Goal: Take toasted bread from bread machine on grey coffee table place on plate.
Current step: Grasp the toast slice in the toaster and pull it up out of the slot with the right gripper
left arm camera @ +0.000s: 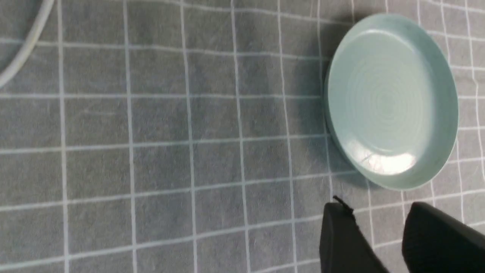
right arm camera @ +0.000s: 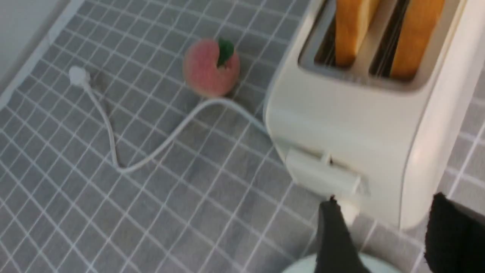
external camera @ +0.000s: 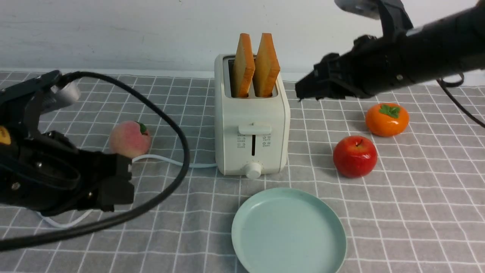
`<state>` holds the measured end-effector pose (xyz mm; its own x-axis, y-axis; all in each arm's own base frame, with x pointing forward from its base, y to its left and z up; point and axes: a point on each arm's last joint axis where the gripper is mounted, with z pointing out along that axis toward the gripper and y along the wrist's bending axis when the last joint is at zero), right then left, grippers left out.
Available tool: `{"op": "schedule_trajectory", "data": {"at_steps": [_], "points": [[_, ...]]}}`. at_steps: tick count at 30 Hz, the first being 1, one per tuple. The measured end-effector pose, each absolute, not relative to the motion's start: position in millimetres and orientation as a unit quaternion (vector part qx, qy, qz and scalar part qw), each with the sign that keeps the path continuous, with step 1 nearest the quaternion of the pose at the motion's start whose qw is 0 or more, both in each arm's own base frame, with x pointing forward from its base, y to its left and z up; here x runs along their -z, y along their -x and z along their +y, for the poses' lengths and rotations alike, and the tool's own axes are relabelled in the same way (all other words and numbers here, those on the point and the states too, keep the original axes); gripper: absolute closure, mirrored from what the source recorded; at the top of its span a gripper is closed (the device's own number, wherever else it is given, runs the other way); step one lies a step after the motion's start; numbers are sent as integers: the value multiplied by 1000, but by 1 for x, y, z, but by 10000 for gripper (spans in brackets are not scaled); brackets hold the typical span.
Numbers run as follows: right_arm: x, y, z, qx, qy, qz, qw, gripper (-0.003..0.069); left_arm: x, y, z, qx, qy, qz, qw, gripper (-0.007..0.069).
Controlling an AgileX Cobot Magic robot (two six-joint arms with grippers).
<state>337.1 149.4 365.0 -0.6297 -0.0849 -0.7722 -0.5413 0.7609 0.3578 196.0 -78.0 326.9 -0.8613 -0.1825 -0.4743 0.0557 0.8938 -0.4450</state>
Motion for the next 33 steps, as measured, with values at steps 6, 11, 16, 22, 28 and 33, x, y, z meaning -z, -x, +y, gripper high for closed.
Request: {"op": "schedule_trajectory", "data": {"at_steps": [6, 11, 16, 22, 28, 33], "points": [[-367, -398, 164, -289, 160, 832, 446, 158, -316, -208, -82, 226, 41, 942, 244, 368], [-340, -436, 174, -298, 129, 830, 454, 129, -316, -209, -82, 226, 42, 942, 243, 354], [-307, -458, 181, -287, 143, 835, 448, 132, -316, -208, -82, 225, 41, 944, 239, 352], [-302, -459, 182, -279, 160, 835, 447, 286, -315, -206, -82, 226, 40, 946, 228, 352], [-332, -448, 177, -260, 197, 811, 486, 555, -315, -205, -84, 240, 46, 945, 219, 352], [-399, -421, 151, -254, 207, 774, 542, 549, -314, -203, -85, 240, 45, 947, 209, 352]]}}
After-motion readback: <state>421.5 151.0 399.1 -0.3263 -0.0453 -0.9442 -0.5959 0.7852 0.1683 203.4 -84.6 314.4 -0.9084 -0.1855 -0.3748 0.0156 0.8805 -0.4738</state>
